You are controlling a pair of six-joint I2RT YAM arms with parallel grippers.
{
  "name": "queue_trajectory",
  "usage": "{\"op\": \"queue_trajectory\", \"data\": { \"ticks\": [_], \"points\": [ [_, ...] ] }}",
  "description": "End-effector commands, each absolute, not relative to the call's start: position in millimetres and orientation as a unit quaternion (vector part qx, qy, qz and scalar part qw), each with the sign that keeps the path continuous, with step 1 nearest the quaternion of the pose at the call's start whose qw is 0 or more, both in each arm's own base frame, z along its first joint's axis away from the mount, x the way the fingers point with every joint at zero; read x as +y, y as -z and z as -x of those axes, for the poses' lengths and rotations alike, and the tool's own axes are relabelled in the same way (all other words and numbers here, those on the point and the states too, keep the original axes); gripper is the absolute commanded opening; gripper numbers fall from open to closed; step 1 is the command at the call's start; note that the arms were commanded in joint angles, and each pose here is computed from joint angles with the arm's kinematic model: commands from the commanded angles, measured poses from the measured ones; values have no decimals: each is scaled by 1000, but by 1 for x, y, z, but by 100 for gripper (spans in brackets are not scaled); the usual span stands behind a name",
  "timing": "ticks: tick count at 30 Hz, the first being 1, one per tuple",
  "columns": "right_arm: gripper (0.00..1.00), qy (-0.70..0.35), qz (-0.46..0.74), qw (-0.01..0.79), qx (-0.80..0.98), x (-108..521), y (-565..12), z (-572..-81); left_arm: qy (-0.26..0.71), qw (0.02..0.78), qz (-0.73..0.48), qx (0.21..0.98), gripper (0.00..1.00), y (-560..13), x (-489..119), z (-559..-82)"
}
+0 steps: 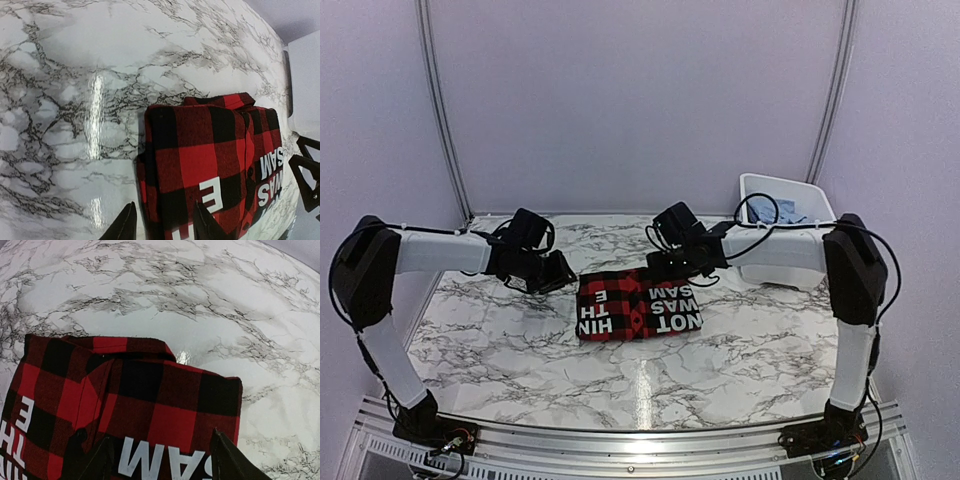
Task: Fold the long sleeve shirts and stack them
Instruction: Smooth out the square-folded shirt at the center of the board, then pick up the square-folded shirt from the center of the board.
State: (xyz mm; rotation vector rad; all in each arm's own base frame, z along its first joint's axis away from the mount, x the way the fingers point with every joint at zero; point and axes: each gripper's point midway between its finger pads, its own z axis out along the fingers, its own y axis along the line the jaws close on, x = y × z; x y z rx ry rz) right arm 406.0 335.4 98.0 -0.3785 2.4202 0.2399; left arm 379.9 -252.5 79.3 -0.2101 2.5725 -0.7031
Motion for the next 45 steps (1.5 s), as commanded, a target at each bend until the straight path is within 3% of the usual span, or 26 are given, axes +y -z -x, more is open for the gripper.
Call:
{"op": "queue_trajectory", "data": {
  "ticks": [1,6,13,20,28,33,37,45],
  "points": [
    [60,-81,137,329,931,326,-97,-376,276,200,78,937,45,-76,-253,-348],
    [58,-80,126,312,938,306,-79,-351,276,173,63,943,53,-60,-266,-322],
    [59,-63,124,288,948,289,-53,-334,263,159,56,950,58,-43,-278,-310],
    [59,-69,124,287,947,288,-51,-330,229,148,50,961,56,-21,-283,-306],
    [59,-73,126,289,946,288,-54,-328,219,134,48,965,46,-8,-293,-302],
    [59,-78,123,298,944,289,-63,-330,211,130,66,966,20,-2,-291,-301],
    [60,-83,124,299,942,291,-68,-332,213,143,68,964,7,-12,-288,-304],
    [60,-104,120,304,939,299,-79,-336,211,156,58,963,0,-31,-256,-307]
  ]
}}
